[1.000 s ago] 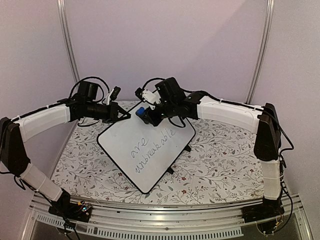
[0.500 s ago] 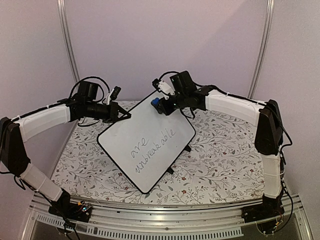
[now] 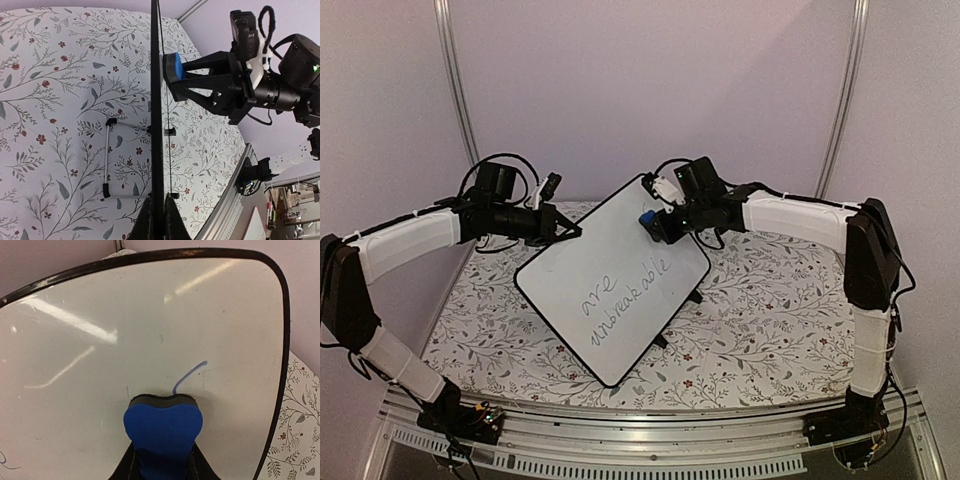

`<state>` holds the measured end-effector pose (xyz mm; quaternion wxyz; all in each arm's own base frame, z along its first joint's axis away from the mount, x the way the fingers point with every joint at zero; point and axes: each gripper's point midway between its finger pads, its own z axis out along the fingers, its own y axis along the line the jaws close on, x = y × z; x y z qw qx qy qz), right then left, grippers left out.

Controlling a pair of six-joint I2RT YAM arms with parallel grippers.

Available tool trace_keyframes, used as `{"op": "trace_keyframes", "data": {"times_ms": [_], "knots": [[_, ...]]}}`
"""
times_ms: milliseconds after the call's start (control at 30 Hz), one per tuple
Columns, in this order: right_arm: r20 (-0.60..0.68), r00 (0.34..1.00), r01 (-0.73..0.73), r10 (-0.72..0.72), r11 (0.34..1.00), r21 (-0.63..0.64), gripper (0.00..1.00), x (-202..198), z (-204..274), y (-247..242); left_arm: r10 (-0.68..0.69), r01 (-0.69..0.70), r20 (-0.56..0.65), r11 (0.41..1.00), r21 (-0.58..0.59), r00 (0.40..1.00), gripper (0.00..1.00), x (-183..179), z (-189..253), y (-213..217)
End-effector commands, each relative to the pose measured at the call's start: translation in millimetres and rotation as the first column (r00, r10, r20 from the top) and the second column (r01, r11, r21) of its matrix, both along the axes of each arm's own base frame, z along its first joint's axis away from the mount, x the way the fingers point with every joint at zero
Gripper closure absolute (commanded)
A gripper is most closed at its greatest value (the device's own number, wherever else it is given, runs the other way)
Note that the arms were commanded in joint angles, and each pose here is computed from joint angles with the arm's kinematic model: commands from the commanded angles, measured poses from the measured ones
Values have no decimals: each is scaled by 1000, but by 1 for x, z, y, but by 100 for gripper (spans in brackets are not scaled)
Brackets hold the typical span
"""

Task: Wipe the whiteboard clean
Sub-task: Erase the whiteboard at the center of the board.

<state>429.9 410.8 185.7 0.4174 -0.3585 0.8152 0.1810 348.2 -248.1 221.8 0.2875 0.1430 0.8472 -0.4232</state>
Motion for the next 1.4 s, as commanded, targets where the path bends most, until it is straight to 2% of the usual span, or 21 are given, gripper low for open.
{"op": "trace_keyframes", "data": {"times_ms": [0,200,567,733,1033,1200,1367], "knots": [[-123,992,-18,9,997,-76,78,-29,-48,-19,-69,69,113,998,7,991,100,-3,10,-9],[-137,990,-44,38,998,-36,78,-39,-40,-17,-73,73,106,997,2,992,100,-3,9,-9],[-66,995,-79,80,997,15,77,-7,6,19,-74,74,106,997,0,992,100,-3,9,-9],[-65,995,-70,71,998,5,77,2,-1,25,-74,75,110,997,1,991,100,-3,10,-10],[-158,985,-69,63,997,-36,77,-31,-47,-3,-75,75,110,997,0,991,100,-3,10,-9],[-155,986,-68,64,998,-17,77,-38,-40,-8,-74,75,105,997,0,992,100,-3,9,-10],[-103,994,-47,48,999,16,77,-19,-14,1,-77,78,111,997,0,991,100,-4,10,-10]]}}
